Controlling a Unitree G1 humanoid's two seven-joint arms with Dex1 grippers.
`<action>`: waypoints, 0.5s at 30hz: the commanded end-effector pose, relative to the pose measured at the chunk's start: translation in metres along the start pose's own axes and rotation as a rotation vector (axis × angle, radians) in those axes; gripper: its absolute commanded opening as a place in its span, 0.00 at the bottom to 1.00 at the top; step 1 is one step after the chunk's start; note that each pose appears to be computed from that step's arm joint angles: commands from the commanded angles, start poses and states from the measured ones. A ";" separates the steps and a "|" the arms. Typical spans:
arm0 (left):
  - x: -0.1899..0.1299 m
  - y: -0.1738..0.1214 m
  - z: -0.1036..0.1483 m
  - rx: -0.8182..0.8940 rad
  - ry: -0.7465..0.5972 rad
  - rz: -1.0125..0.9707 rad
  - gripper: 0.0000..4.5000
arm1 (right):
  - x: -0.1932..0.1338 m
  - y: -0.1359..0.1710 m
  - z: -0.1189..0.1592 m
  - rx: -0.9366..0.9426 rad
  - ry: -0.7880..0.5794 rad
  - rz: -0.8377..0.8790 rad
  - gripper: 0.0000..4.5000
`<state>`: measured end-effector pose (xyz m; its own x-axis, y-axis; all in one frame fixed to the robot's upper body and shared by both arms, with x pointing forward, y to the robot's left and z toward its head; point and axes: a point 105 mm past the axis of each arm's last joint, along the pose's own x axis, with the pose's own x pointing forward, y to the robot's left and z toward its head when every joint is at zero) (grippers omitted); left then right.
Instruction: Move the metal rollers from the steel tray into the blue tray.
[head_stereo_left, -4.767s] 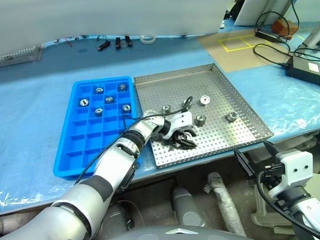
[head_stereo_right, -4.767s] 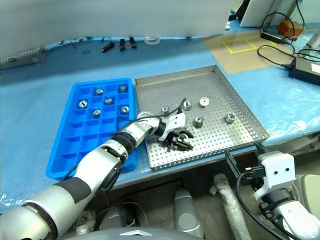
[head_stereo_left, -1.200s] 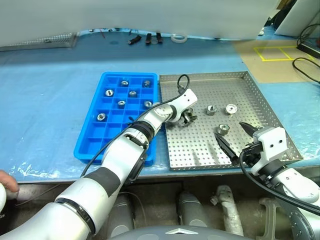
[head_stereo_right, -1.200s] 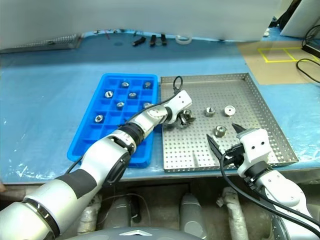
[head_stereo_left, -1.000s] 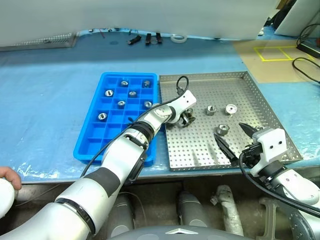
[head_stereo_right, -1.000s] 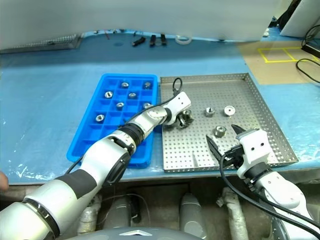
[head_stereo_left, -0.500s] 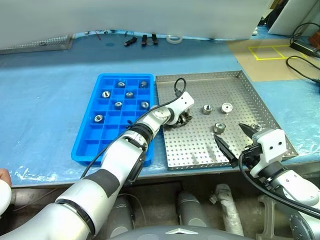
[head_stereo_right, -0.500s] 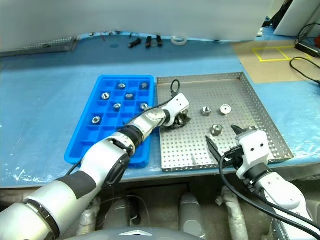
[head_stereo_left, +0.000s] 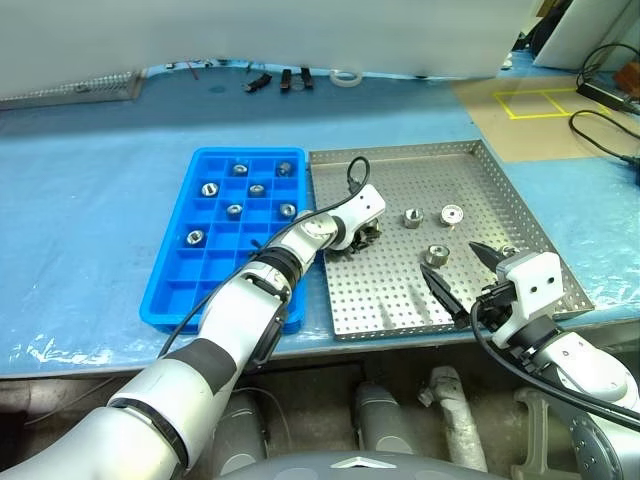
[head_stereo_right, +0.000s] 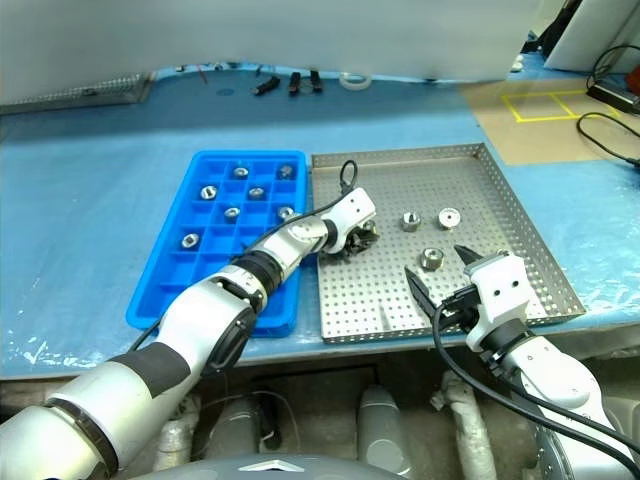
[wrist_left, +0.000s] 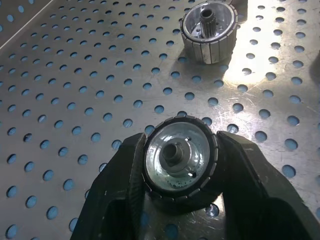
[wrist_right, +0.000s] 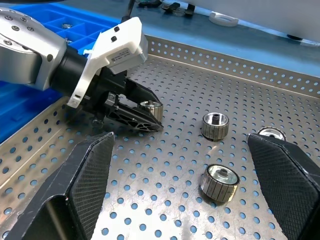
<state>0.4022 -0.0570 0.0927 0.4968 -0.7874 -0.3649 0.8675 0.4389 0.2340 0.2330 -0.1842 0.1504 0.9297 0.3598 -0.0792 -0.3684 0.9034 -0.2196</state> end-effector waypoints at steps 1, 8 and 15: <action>-0.014 0.009 0.025 -0.046 -0.160 -0.071 0.42 | 0.004 0.004 0.012 -0.027 -0.046 0.049 1.00; -0.060 0.042 0.038 -0.041 -0.318 -0.100 0.42 | 0.024 0.006 0.021 -0.045 -0.072 0.167 1.00; -0.127 0.067 0.040 -0.024 -0.405 0.028 0.42 | 0.058 0.024 0.036 -0.060 -0.128 0.386 1.00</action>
<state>0.4041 0.0487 0.1611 0.4791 -0.8759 -0.0568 0.8686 0.4637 0.1748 0.2771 -0.1456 0.1683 0.7685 0.6362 -0.0682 -0.6317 0.7374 -0.2393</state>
